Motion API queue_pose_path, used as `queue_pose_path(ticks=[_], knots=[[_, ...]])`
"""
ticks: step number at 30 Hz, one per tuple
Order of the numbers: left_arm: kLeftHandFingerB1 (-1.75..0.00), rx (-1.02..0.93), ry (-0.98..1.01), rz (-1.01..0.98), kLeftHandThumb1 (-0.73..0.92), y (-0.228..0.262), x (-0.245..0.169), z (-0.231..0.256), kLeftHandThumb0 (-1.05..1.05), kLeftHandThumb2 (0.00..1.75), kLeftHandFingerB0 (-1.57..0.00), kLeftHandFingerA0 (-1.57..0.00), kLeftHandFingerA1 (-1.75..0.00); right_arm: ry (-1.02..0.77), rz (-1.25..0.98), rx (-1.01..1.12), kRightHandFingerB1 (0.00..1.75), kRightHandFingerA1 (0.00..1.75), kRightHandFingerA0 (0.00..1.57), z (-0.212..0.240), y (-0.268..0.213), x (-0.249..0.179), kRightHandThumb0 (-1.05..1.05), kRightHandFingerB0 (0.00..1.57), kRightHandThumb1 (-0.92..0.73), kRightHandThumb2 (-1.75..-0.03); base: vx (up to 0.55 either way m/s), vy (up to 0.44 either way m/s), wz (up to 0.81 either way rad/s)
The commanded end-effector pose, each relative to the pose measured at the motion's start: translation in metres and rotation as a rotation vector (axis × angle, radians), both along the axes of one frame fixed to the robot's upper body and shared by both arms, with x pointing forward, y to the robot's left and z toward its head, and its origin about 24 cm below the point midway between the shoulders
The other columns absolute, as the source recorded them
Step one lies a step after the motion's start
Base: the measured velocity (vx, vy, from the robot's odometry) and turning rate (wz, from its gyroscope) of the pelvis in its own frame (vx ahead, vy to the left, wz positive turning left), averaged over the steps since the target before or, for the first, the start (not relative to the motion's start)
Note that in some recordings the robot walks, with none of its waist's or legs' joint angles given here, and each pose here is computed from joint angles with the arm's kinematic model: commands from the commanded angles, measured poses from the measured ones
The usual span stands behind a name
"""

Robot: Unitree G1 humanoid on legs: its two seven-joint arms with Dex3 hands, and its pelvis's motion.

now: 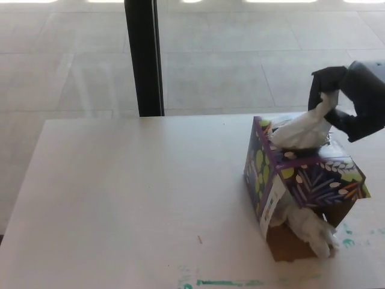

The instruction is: The robot uses its right hand to pull out a tissue from the tissue box kept in the middle of the desk and put it on the right side

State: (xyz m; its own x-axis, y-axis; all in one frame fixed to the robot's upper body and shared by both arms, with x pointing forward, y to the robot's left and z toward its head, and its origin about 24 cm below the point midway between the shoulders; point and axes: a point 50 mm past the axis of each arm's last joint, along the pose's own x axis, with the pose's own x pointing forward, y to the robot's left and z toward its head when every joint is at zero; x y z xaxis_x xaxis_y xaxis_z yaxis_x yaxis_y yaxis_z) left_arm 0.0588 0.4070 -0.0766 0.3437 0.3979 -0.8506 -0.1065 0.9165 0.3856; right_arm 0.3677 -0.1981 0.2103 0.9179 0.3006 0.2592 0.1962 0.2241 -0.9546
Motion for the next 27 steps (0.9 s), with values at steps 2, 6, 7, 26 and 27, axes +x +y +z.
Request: queue_pose_path(ticks=[2, 6, 7, 26, 27], knots=[[-0.59, 0.052, -0.006, 0.029, 0.74, 0.008, -0.005, 0.005, -0.75, 1.12, -0.45, -0.61, -0.69, -0.34, -0.062, 0.094, 1.39, 1.74, 1.04, 0.057, -0.028, -0.006, -0.16, 0.89, -0.42, -1.22, 0.0, 0.0, 0.0], [-0.58, 0.051, -0.007, 0.038, 0.74, 0.008, -0.007, 0.005, -0.75, 1.12, -0.44, -0.58, -0.67, -0.352, -0.085, 0.071, 1.35, 1.75, 0.99, 0.065, -0.035, -0.007, -0.23, 0.87, -0.43, -1.19, 0.0, 0.0, 0.0], [-0.58, 0.05, -0.004, 0.033, 0.74, 0.008, -0.007, 0.005, -0.75, 1.12, -0.43, -0.57, -0.66, -0.366, -0.09, 0.061, 1.34, 1.75, 0.99, 0.068, -0.036, -0.007, -0.24, 0.87, -0.42, -1.19, 0.0, 0.0, 0.0], [-0.46, 0.06, 0.006, 0.029, 0.92, 0.009, -0.013, 0.005, -0.79, 0.72, -0.46, -0.63, -0.6, -0.667, -0.287, 0.171, 1.15, 1.41, 1.3, 0.137, -0.087, -0.023, -0.32, 0.97, -0.42, -1.2, 0.0, 0.0, 0.0], [-0.47, 0.06, 0.005, 0.032, 0.92, 0.009, -0.013, 0.005, -0.79, 0.72, -0.46, -0.62, -0.6, -0.668, -0.289, 0.171, 1.14, 1.4, 1.3, 0.138, -0.089, -0.023, -0.33, 0.97, -0.44, -1.2, 0.0, 0.0, 0.0]])
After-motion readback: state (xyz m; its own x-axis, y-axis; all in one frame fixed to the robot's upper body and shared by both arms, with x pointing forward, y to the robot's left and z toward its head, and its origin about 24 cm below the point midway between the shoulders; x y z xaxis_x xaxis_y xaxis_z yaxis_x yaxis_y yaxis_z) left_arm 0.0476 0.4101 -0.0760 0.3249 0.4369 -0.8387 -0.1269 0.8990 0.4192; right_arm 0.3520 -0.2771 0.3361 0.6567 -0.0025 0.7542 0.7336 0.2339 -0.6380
